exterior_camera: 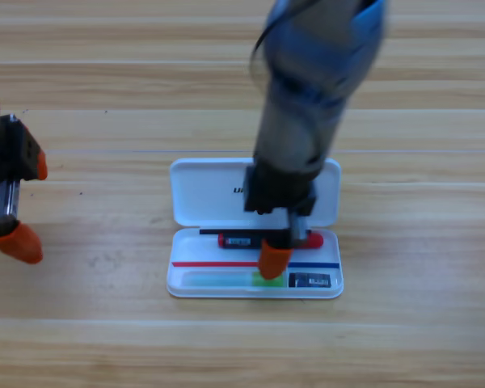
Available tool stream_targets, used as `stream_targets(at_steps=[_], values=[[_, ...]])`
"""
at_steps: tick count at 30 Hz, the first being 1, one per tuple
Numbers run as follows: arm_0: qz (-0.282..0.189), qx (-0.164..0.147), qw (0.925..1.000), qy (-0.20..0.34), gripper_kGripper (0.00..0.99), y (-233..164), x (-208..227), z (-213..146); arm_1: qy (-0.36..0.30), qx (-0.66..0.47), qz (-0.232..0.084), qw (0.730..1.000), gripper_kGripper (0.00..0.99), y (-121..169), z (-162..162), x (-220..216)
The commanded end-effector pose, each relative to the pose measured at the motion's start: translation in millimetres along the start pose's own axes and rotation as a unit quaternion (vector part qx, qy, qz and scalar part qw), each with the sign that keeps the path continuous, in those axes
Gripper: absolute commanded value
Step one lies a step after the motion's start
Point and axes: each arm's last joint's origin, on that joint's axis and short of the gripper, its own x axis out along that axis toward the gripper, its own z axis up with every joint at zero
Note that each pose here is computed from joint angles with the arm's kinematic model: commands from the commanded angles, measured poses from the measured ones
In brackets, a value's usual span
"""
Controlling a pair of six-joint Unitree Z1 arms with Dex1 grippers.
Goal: Clean up eraser and pencils
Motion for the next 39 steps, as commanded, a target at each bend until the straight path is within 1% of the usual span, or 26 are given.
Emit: stream_targets(at_steps=[1, 4, 6, 8, 9, 11, 13, 14, 17, 18, 19, 20, 21, 22, 24, 25, 29, 34, 39], values=[[0.02, -0.026, 0.9992, -0.024, 0.99, 12.9, -6.4, -2.6, -0.135, -0.002, 0.0, 0.991, 0.959, 61.2, -35.2, -118.3], [0.047, -0.05, 0.9964, -0.049, 0.99, 28.4, -11.6, -2.7, -0.208, 0.01, -0.008, 0.978, 0.962, 93.0, -68.8, -145.6], [0.065, -0.069, 0.9932, -0.068, 0.99, 40.8, -12.4, -4.9, -0.254, 0.018, -0.017, 0.967, 0.968, 113.7, -90.3, -161.8], [0.083, -0.087, 0.9888, -0.088, 0.99, 54.3, -12.5, -8.3, -0.284, 0.025, -0.021, 0.958, 0.973, 132.8, -110.4, -174.5], [0.092, -0.096, 0.9864, -0.097, 0.99, 62.1, -11.6, -10.5, -0.295, 0.027, -0.022, 0.955, 0.973, 141.1, -119.1, -180.6], [0.1, -0.111, 0.982, -0.115, 0.986, 78.2, -9.2, -13.9, -0.317, 0.029, -0.007, 0.948, 0.976, 155.8, -132.8, -188.4], [0.103, -0.13, 0.9765, -0.137, 0.956, 96.5, -3.5, -19.7, -0.33, 0.031, 0.0, 0.943, 0.976, 165.3, -142.4, -190.0], [0.102, -0.14, 0.9733, -0.151, 0.925, 105.6, 0.7, -23.1, -0.335, 0.033, -0.002, 0.942, 0.976, 167.8, -145.6, -189.6], [0.087, -0.164, 0.9636, -0.192, 0.842, 128.4, 16.0, -34.4, -0.336, 0.036, -0.001, 0.941, 0.979, 169.3, -148.0, -183.8], [0.08, -0.17, 0.9607, -0.204, 0.796, 133.9, 21.5, -37.1, -0.335, 0.036, 0.002, 0.941, 0.98, 169.0, -147.6, -182.2], [0.072, -0.171, 0.9585, -0.216, 0.726, 138.3, 26.8, -38.7, -0.336, 0.036, 0.007, 0.941, 0.98, 169.0, -146.9, -181.5], [0.063, -0.168, 0.9577, -0.225, 0.635, 141.9, 33.6, -40.4, -0.338, 0.034, 0.011, 0.94, 0.98, 169.0, -146.3, -181.3], [0.059, -0.161, 0.9566, -0.235, 0.525, 144.0, 38.9, -40.9, -0.34, 0.035, 0.012, 0.94, 0.98, 169.0, -146.0, -182.3], [0.053, -0.153, 0.9558, -0.246, 0.385, 144.3, 45.0, -40.9, -0.342, 0.035, 0.012, 0.939, 0.98, 168.9, -145.5, -183.3], [0.041, -0.137, 0.9549, -0.26, 0.052, 142.9, 58.8, -40.3, -0.346, 0.036, 0.018, 0.937, 0.98, 169.2, -145.0, -184.4], [0.035, -0.135, 0.9534, -0.268, 0.0, 141.8, 65.8, -40.3, -0.349, 0.035, 0.019, 0.936, 0.98, 169.3, -144.5, -185.1], [-0.012, -0.135, 0.9463, -0.293, 0.0, 132.5, 103.9, -42.3, -0.351, 0.038, 0.021, 0.935, 0.98, 169.1, -144.1, -185.1], [-0.088, -0.137, 0.9394, -0.302, 0.0, 131.4, 151.5, -36.4, -0.35, 0.039, 0.022, 0.936, 0.98, 168.7, -143.8, -183.5], [-0.128, -0.124, 0.9366, -0.301, 0.0, 129.7, 174.7, -21.9, -0.35, 0.038, 0.022, 0.936, 0.98, 170.6, -146.1, -183.8]])
